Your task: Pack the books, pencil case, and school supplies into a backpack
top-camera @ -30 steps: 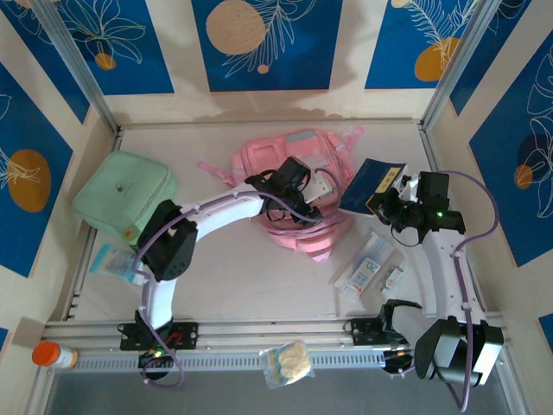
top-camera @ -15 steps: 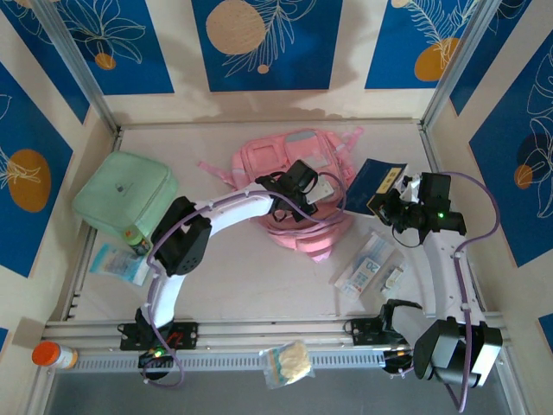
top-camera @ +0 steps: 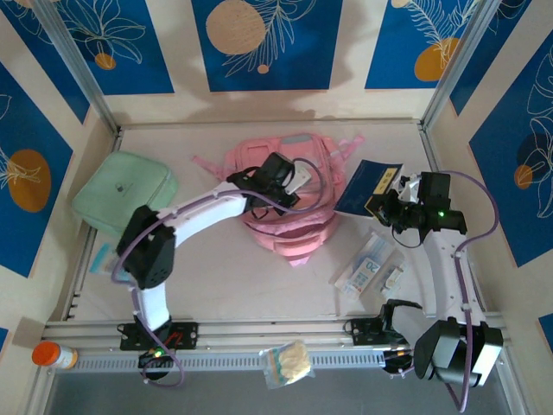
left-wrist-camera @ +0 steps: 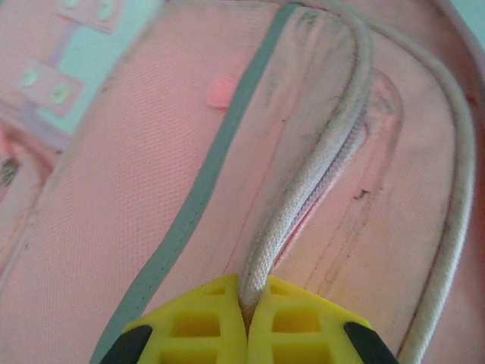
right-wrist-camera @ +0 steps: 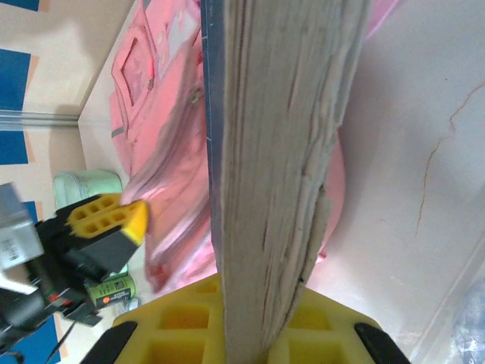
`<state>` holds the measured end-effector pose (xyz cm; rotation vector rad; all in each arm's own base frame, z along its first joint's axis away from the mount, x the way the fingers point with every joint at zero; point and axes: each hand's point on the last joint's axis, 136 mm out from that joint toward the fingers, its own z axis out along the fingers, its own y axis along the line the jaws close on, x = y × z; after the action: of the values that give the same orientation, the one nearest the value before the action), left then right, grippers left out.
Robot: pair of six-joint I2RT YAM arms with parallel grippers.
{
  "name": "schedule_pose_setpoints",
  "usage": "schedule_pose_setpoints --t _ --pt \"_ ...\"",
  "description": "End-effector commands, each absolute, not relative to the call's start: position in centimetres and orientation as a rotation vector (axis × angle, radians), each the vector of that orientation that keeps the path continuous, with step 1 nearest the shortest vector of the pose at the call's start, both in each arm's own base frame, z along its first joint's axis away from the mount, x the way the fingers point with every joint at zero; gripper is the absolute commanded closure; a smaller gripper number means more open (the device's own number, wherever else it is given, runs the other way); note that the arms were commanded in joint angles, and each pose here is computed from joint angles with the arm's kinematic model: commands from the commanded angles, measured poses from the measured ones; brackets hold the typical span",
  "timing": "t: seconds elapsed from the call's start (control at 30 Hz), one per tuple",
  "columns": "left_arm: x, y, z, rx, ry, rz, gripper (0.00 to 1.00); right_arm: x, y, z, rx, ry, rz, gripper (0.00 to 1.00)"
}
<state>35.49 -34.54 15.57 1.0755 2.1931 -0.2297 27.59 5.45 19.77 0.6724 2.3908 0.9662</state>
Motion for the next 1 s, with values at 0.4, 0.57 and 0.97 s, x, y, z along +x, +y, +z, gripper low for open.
schedule_pose_setpoints --t 0.4,0.57,0.97 --pt "35.3 -27.8 27.6 0.608 2.179 -0.194 1.00 24.1 9.6 20.4 0.471 2.558 1.038 1.00" --pt "36.0 -28.1 29.4 0.592 2.148 -0.244 1.00 22.1 12.7 18.6 0.406 2.650 1.135 1.00" --pt "35.6 -28.4 30.2 0.587 2.139 -0.356 1.00 25.7 23.5 17.6 0.083 2.573 1.461 1.00"
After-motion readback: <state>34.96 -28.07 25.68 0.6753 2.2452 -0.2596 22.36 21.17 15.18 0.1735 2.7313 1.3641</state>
